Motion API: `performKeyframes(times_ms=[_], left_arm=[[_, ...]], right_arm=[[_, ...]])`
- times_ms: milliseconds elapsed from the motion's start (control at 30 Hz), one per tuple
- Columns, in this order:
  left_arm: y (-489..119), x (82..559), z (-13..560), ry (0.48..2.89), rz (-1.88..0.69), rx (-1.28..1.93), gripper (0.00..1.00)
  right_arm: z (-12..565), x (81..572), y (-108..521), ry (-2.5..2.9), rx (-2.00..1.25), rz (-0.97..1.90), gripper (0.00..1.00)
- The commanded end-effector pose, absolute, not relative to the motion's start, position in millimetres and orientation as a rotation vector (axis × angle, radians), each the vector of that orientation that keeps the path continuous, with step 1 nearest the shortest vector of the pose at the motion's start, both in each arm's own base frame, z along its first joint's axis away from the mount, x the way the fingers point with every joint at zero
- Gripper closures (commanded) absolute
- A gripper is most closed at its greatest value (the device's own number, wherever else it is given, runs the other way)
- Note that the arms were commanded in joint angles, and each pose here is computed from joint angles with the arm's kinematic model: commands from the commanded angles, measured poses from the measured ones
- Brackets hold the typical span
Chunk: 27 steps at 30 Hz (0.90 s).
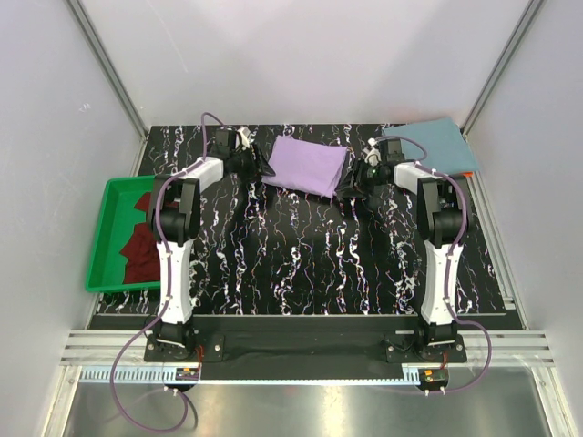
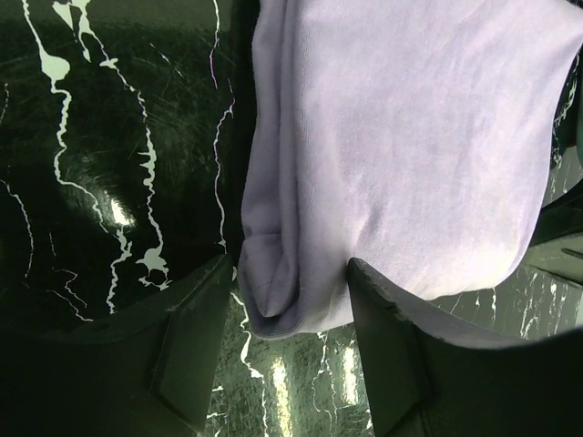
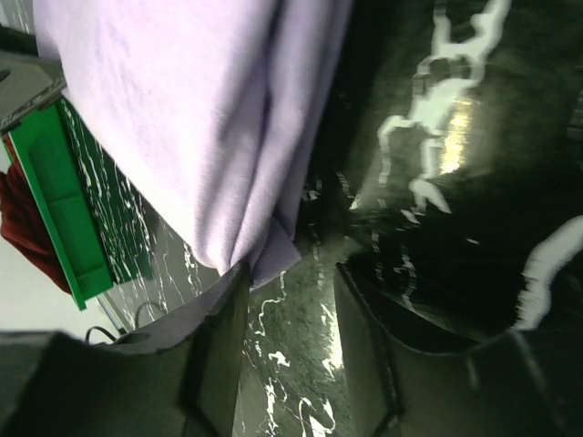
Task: Fold and stack the t-shirts
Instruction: Fold the tshirt
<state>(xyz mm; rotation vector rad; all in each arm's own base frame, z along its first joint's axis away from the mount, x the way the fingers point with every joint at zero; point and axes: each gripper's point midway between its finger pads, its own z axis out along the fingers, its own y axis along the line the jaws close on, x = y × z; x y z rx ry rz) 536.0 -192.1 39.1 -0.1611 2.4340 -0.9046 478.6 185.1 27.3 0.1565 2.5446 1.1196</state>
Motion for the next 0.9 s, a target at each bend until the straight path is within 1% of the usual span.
performKeyframes(times_ms=[0, 167, 200, 267, 333, 367, 433, 467, 500, 567, 633, 667, 700, 733, 767, 833, 867], left_arm=[[-186, 542, 61, 2.39, -0.863, -0.122, 0.42], [-186, 542, 63, 2.389, -0.867, -0.112, 0.44], [-187, 543, 64, 2.389, -0.868, -0.109, 0.47], [-187, 545, 65, 2.398, -0.871, -0.109, 0.51], [-188, 546, 65, 2.403, -0.869, -0.108, 0.52], [-187, 546, 64, 2.408, -0.866, -0.109, 0.53], [-185, 548, 67, 2.412, -0.854, -0.117, 0.56], [-184, 548, 66, 2.418, -0.84, -0.126, 0.57], [-183, 547, 65, 2.429, -0.836, -0.129, 0.58], [-182, 546, 64, 2.439, -0.843, -0.144, 0.62], [-182, 543, 63, 2.449, -0.843, -0.145, 0.63], [-181, 542, 61, 2.456, -0.84, -0.147, 0.62], [-180, 542, 61, 2.459, -0.839, -0.148, 0.61], [-180, 542, 60, 2.463, -0.837, -0.146, 0.59], [-180, 541, 59, 2.471, -0.828, -0.151, 0.56], [-177, 541, 56, 2.482, -0.818, -0.163, 0.56], [-178, 542, 57, 2.481, -0.821, -0.163, 0.55]], right_arm=[[57, 478, 204, 2.465, -0.007, 1.139, 0.49], [55, 475, 213, 2.48, -0.056, 1.121, 0.48], [54, 475, 212, 2.487, -0.052, 1.113, 0.48], [52, 473, 208, 2.499, -0.051, 1.083, 0.58], [51, 469, 204, 2.521, -0.031, 1.06, 0.68], [51, 467, 202, 2.527, -0.022, 1.048, 0.79], [56, 464, 200, 2.527, -0.012, 1.026, 0.85], [50, 459, 195, 2.549, 0.008, 0.997, 0.88], [53, 457, 193, 2.549, 0.011, 0.978, 0.92], [49, 451, 189, 2.563, 0.025, 0.955, 0.94], [53, 448, 190, 2.561, 0.019, 0.962, 0.92], [56, 447, 191, 2.554, 0.017, 0.972, 0.87], [68, 450, 193, 2.515, 0.001, 0.987, 0.73], [71, 447, 196, 2.503, -0.007, 1.018, 0.67], [78, 447, 198, 2.486, -0.01, 1.043, 0.62], [80, 449, 203, 2.477, -0.024, 1.072, 0.53], [74, 449, 203, 2.493, -0.018, 1.079, 0.52]])
